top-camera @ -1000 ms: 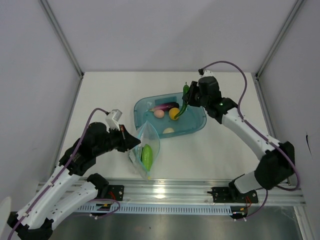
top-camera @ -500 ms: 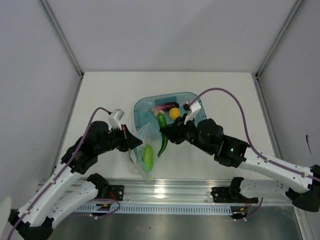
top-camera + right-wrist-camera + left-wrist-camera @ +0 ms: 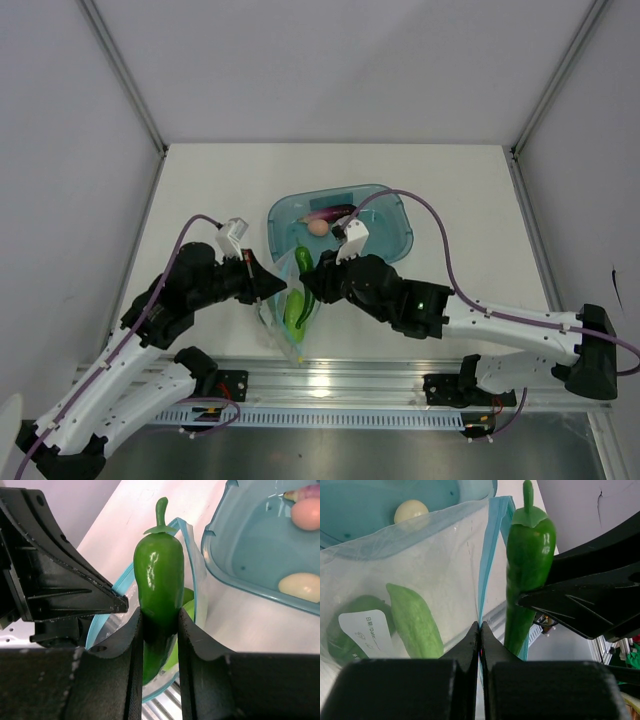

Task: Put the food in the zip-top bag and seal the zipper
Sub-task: Place the fake vegetable in the zipper food storage bag, then pick up the fake vegetable from the bin.

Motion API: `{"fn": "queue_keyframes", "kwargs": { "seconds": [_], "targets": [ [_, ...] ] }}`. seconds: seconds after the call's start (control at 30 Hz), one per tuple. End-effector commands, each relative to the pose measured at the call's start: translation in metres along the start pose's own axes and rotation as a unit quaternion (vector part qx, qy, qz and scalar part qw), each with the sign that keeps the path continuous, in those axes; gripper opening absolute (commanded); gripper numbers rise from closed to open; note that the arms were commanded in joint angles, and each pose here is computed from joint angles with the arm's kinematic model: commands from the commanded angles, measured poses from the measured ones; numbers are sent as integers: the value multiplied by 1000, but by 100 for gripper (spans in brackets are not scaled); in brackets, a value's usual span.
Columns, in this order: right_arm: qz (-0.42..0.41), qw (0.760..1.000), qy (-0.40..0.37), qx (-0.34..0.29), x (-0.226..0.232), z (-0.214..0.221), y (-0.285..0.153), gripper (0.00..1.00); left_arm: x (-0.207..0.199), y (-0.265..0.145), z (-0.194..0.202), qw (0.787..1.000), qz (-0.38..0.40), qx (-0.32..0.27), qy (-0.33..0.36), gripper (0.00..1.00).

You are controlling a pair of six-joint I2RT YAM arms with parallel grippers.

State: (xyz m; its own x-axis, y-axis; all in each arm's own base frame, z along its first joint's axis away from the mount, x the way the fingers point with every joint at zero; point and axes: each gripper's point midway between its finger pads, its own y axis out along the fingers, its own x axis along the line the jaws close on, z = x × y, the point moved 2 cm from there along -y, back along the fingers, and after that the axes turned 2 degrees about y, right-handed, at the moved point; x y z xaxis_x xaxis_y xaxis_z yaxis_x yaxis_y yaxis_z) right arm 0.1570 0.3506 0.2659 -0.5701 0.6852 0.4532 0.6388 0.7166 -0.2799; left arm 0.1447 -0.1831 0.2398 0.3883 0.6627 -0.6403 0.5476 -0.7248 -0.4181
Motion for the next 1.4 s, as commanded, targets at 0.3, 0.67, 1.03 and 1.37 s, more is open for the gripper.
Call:
{"fn": "queue_keyframes", "kwargs": {
  "seconds": [0.3,0.67,1.03,1.37],
  "targets": [
    [11,998,57,8,11,16,8,13,-15,-6,-7,999,36,-14,5,1],
    [28,999,36,17,8,15,7,56,-13,-6,-6,999,33,-15,6,1],
    [33,999,16,-25,8,-27,-19,55,-12,-8,-6,999,31,-20,9,1],
    [81,992,36,-94,-30,-92,-57,55,-9,-6,-4,999,29,-19,10,1]
  ]
}}
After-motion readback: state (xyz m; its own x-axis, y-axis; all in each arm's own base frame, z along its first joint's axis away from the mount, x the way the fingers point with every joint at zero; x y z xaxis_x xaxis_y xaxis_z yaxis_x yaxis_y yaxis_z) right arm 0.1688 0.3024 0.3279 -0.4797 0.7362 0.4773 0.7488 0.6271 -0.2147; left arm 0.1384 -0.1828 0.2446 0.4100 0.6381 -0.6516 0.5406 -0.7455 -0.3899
